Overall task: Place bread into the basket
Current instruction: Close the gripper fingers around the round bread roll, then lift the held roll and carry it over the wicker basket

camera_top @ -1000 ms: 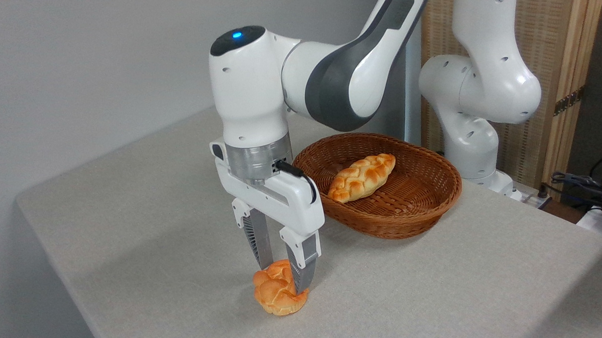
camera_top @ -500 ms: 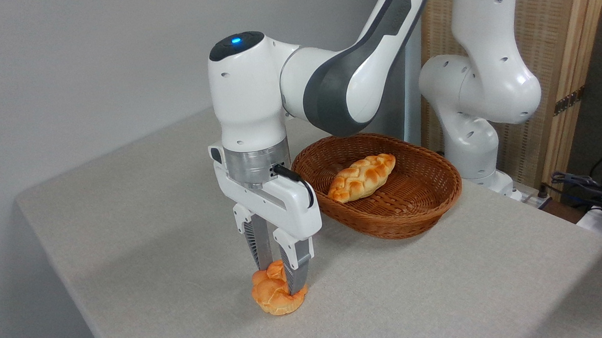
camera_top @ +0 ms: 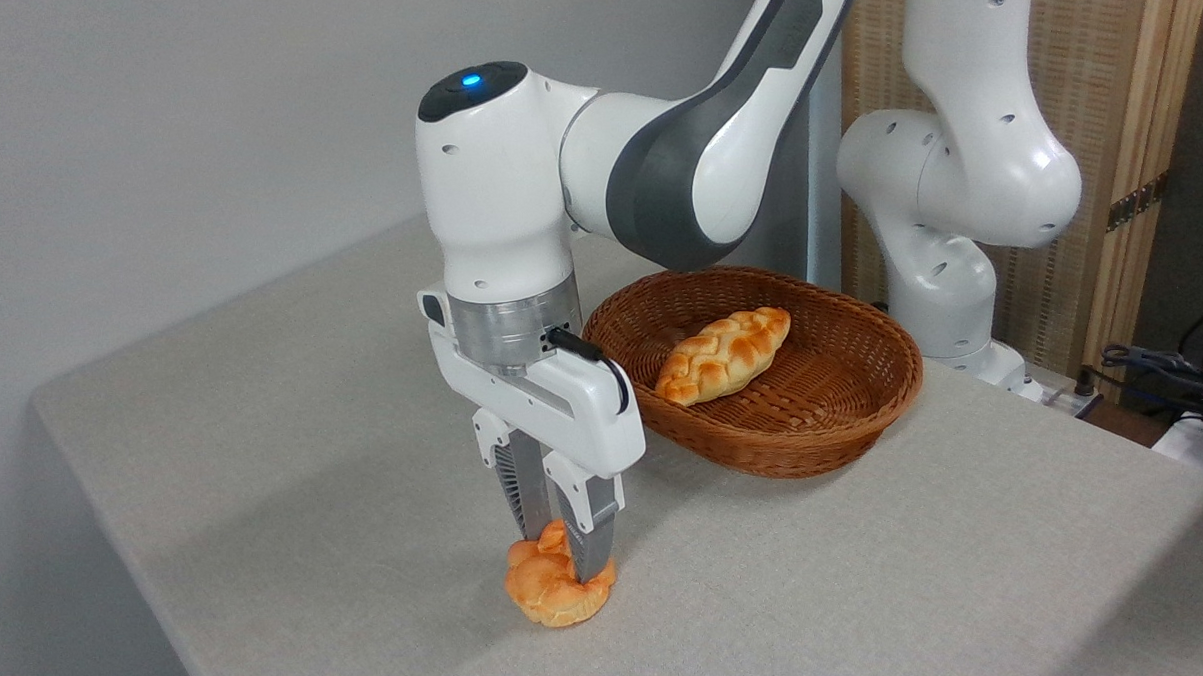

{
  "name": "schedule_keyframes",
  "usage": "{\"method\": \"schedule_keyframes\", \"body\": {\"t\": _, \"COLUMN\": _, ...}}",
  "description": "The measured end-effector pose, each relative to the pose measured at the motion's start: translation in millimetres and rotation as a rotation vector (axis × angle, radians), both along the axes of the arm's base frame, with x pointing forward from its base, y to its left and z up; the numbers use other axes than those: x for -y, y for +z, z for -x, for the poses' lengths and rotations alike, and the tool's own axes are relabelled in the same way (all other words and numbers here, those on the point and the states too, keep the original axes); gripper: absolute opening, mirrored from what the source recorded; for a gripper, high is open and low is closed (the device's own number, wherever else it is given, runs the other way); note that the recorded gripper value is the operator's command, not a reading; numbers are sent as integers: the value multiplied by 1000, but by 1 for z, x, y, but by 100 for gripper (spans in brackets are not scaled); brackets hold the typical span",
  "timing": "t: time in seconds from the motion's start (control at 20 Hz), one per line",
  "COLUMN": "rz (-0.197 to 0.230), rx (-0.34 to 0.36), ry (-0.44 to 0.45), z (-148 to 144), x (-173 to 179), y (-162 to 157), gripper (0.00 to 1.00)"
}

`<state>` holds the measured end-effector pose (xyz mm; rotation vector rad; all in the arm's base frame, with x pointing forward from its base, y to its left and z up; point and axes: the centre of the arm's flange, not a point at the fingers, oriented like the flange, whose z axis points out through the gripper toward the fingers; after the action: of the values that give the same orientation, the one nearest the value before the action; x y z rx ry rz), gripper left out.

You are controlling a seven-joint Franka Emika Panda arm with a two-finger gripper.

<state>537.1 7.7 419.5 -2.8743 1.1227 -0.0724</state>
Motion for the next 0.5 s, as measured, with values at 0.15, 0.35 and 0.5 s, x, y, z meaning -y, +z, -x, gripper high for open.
{"method": "schedule_keyframes", "body": {"t": 0.15, "rz": 0, "rx": -16, "ry": 0, "z": 3, "x": 0, "y": 8, "gripper": 19}}
{"method": "schedule_keyframes", "body": {"t": 0.35, "rz": -1, "rx": -5, "ry": -3, "z": 4, "x": 2, "y": 28, "gripper": 19}}
{"method": "schedule_keyframes", "body": {"t": 0.5, "rz": -2, "rx": -9, "ry": -4, "z": 7, "x": 4, "y": 64, "gripper": 20}}
